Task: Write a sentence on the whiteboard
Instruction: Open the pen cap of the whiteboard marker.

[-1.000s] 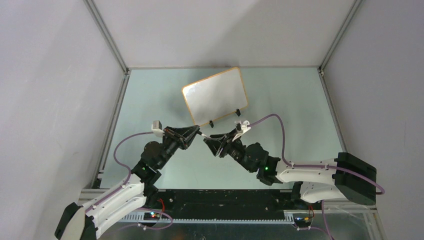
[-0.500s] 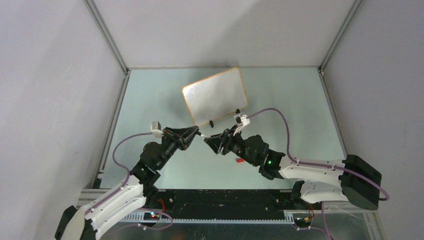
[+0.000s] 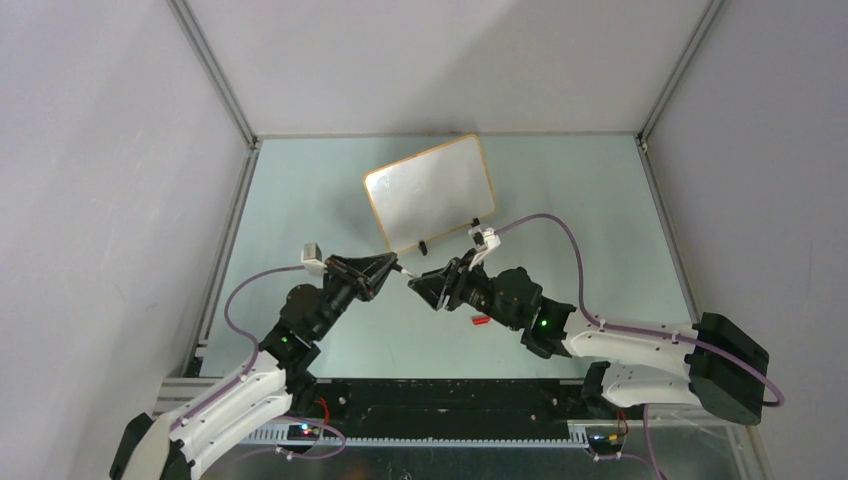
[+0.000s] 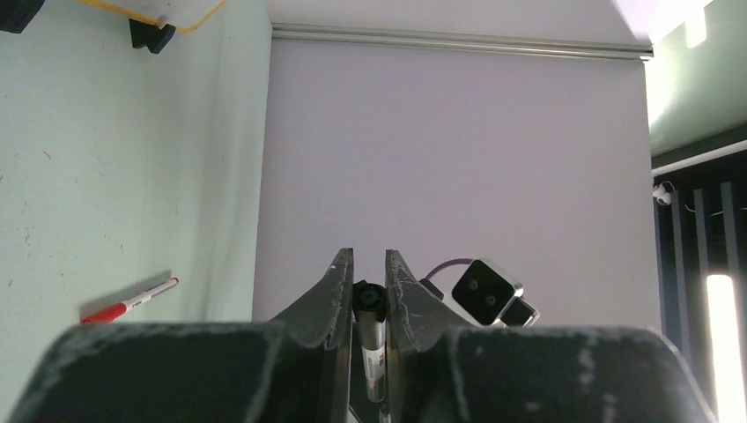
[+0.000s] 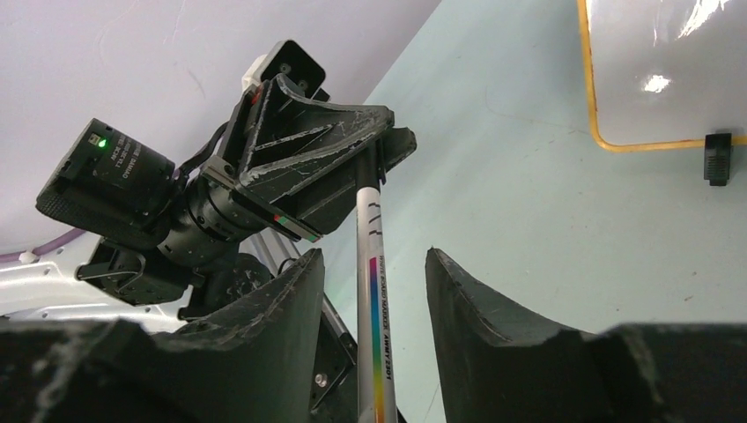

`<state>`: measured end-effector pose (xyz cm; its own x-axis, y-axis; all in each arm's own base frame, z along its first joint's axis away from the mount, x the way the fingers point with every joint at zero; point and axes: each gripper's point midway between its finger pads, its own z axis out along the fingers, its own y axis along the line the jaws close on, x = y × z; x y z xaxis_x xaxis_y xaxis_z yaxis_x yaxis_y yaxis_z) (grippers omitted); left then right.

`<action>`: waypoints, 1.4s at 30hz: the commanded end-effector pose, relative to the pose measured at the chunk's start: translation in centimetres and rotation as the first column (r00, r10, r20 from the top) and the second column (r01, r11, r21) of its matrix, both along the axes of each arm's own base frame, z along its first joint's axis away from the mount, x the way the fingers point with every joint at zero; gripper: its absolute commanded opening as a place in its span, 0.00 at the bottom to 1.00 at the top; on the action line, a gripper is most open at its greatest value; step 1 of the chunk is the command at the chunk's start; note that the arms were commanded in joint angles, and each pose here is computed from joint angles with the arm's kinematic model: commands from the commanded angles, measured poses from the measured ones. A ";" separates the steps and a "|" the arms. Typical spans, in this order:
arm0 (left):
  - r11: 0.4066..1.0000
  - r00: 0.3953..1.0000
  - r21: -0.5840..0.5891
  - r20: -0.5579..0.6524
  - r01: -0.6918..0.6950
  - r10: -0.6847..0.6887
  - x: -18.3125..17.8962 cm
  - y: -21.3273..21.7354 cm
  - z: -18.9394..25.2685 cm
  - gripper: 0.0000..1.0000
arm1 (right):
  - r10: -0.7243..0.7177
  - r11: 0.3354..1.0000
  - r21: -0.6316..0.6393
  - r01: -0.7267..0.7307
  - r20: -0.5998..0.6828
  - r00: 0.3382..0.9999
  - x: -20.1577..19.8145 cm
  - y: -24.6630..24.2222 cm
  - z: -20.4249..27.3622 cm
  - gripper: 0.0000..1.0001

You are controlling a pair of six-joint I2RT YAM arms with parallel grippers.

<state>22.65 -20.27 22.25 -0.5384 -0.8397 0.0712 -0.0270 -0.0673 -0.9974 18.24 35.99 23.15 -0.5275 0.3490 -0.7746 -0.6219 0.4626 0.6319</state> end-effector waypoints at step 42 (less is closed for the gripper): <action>1.000 1.000 -0.007 -0.005 0.015 -0.016 0.1 -0.7 -0.1 0.00 | 0.033 0.999 0.043 -0.034 0.025 0.999 0.1 1.1 2.0 0.41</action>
<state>22.84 -21.04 21.01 -0.5523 -0.8307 0.0698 -0.0614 -0.0430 -0.9972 18.32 36.47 22.78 -0.5466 0.3384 -0.7660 -0.6232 0.4465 0.6420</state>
